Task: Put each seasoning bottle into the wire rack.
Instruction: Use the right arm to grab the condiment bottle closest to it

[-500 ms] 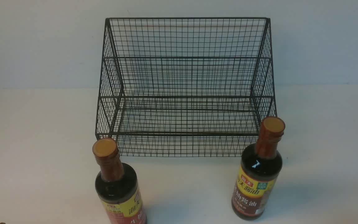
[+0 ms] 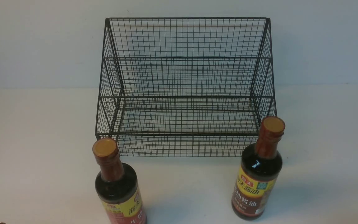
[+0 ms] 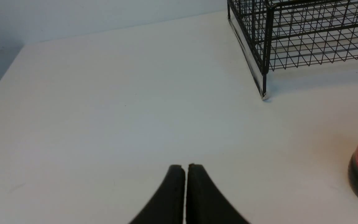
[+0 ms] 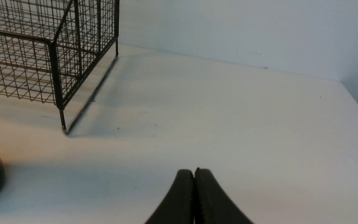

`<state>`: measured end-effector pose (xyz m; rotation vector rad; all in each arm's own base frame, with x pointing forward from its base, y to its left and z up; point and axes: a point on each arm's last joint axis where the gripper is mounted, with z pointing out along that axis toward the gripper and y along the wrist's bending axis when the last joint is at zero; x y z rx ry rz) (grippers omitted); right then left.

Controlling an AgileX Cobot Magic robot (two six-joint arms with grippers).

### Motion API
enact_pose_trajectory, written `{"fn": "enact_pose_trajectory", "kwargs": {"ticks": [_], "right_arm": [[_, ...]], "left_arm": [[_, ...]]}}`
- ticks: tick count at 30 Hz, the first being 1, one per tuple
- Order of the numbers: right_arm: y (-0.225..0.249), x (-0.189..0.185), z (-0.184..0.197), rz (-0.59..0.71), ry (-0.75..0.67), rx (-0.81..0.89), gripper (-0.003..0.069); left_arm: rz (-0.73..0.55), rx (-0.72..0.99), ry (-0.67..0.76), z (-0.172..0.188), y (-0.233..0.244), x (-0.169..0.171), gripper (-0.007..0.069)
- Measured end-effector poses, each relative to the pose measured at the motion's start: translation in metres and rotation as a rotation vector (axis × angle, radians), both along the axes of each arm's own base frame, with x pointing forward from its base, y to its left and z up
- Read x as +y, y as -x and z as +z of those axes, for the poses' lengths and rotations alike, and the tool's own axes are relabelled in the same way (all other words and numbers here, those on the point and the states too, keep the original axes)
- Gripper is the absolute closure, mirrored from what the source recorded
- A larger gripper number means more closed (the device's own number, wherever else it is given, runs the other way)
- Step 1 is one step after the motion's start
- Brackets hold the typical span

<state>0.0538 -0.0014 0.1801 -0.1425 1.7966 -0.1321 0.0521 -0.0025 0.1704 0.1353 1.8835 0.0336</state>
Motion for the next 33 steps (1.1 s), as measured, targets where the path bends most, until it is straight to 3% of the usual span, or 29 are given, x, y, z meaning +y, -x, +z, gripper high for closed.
{"fn": "enact_pose_trajectory", "kwargs": {"ticks": [20,23,29,33], "right_arm": [[0.000,0.000,0.000,-0.001,-0.021,-0.001,0.0673],[-0.001,0.004,0.002,-0.007,-0.230,-0.037,0.0673],[-0.002,0.011,0.011,-0.041,-0.997,-0.092,0.0673],[-0.002,0.013,0.013,-0.045,-1.174,-0.083,0.0673]], "left_arm": [[0.000,0.000,0.000,0.000,0.000,0.000,0.0630],[0.000,0.000,0.000,0.000,0.000,0.000,0.0630],[0.000,0.000,0.000,0.000,0.000,0.000,0.0630],[0.000,0.000,0.000,0.000,0.000,0.000,0.0630]]}}
